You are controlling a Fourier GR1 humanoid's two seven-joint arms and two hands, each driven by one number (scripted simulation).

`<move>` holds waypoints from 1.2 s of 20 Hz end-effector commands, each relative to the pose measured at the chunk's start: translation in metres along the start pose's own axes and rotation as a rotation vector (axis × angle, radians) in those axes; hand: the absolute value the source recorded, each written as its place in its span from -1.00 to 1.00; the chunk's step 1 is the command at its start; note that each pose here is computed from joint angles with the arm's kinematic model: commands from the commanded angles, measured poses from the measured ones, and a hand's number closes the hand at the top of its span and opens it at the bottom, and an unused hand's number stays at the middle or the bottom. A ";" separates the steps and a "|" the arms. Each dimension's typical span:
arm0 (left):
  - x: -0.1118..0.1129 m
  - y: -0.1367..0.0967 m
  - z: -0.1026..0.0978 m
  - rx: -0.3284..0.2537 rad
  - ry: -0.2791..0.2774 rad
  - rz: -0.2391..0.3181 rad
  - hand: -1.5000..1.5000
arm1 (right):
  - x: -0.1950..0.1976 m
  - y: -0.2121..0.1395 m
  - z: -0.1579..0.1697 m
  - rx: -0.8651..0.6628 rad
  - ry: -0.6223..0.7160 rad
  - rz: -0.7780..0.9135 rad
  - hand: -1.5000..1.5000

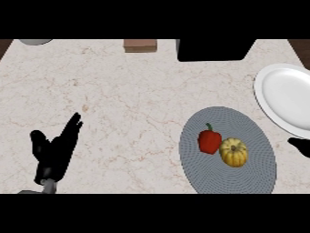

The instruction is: Pick the squash from the placemat and place it in the plate

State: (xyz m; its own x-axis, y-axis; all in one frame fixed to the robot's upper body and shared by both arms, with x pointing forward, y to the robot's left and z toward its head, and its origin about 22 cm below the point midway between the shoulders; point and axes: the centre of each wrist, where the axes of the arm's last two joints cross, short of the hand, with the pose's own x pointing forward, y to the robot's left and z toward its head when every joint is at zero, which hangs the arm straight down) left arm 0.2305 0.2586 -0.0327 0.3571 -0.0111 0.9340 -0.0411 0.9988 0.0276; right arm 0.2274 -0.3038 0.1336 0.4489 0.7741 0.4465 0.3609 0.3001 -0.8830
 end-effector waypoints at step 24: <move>0.007 -0.014 -0.010 -0.055 0.014 0.009 0.00 | 0.076 0.089 0.042 0.426 0.347 0.391 -1.00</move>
State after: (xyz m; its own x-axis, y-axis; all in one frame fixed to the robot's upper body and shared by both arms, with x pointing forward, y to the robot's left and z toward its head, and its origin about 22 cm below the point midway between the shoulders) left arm 0.2364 0.2413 -0.0281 0.3602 -0.0187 0.9327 0.0198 0.9997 0.0124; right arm 0.2527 -0.2219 0.0909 0.6058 0.7815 0.1492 -0.1302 0.2823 -0.9505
